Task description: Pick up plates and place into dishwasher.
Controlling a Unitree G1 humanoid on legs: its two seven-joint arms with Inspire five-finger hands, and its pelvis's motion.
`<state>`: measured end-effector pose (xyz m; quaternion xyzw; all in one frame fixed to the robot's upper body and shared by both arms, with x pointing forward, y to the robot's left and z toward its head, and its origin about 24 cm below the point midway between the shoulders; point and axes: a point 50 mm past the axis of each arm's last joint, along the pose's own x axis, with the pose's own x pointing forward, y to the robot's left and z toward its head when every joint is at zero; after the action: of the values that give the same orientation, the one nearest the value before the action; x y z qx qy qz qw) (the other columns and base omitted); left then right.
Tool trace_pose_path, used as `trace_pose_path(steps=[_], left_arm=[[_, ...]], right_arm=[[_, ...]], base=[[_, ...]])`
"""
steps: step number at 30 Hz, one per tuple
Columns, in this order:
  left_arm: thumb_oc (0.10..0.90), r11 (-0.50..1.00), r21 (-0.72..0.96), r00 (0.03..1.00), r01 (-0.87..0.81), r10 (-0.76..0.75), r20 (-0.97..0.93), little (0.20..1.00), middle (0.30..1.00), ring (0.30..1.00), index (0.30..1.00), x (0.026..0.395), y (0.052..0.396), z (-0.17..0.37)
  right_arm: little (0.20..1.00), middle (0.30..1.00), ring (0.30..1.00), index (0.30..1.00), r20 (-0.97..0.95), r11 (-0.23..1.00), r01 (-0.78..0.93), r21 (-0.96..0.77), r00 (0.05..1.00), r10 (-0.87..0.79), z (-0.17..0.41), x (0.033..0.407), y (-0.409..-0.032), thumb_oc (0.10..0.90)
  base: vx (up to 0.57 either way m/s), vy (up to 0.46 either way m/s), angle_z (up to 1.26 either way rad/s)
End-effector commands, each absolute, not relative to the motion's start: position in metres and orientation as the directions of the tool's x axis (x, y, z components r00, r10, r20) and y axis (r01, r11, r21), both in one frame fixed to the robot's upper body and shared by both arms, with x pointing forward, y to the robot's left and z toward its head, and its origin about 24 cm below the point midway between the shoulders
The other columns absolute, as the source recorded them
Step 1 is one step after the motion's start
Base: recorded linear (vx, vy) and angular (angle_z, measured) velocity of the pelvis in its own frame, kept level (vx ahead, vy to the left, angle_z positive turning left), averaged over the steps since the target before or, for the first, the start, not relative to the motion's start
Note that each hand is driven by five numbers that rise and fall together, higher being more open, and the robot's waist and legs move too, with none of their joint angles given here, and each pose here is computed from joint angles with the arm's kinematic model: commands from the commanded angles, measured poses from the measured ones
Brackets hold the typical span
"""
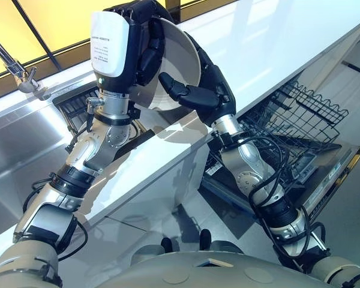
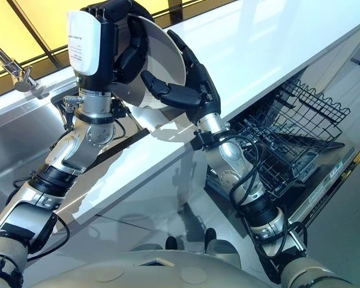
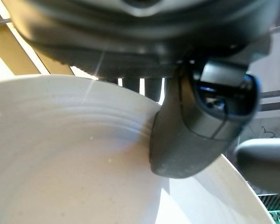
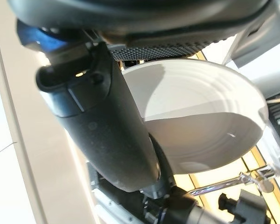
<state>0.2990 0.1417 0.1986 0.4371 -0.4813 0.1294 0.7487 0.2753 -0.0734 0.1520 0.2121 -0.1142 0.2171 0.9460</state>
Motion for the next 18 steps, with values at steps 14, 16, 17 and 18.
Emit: trace_pose_path(steps=[14,16,17,18], left_arm=[[0.100,0.559,0.342,0.174,-0.756,-0.332,0.927,0.200,0.300,0.300,0.300,0.278,0.130,0.268],[0.100,0.528,0.340,0.191,-0.778,-0.317,0.929,0.200,0.300,0.300,0.300,0.282,0.141,0.269],[0.251,0.521,0.340,0.200,-0.783,-0.307,0.931,0.351,0.429,0.429,0.429,0.283,0.145,0.269],[0.350,0.516,0.344,0.212,-0.785,-0.298,0.931,0.450,0.514,0.514,0.514,0.284,0.148,0.269]], right_arm=[[0.200,0.300,0.300,0.300,0.508,0.905,-0.370,0.210,0.832,0.222,0.193,0.281,-0.092,0.100],[0.200,0.300,0.300,0.300,0.514,0.923,-0.336,0.189,0.835,0.198,0.192,0.282,-0.098,0.100],[0.200,0.300,0.300,0.300,0.518,0.928,-0.323,0.184,0.835,0.187,0.192,0.283,-0.101,0.100],[0.200,0.300,0.300,0.300,0.518,0.931,-0.315,0.186,0.836,0.180,0.192,0.283,-0.103,0.100]], base=[[-0.01,0.000,0.04],[-0.01,-0.005,0.05],[-0.01,-0.004,0.03],[0.00,0.000,0.00]])
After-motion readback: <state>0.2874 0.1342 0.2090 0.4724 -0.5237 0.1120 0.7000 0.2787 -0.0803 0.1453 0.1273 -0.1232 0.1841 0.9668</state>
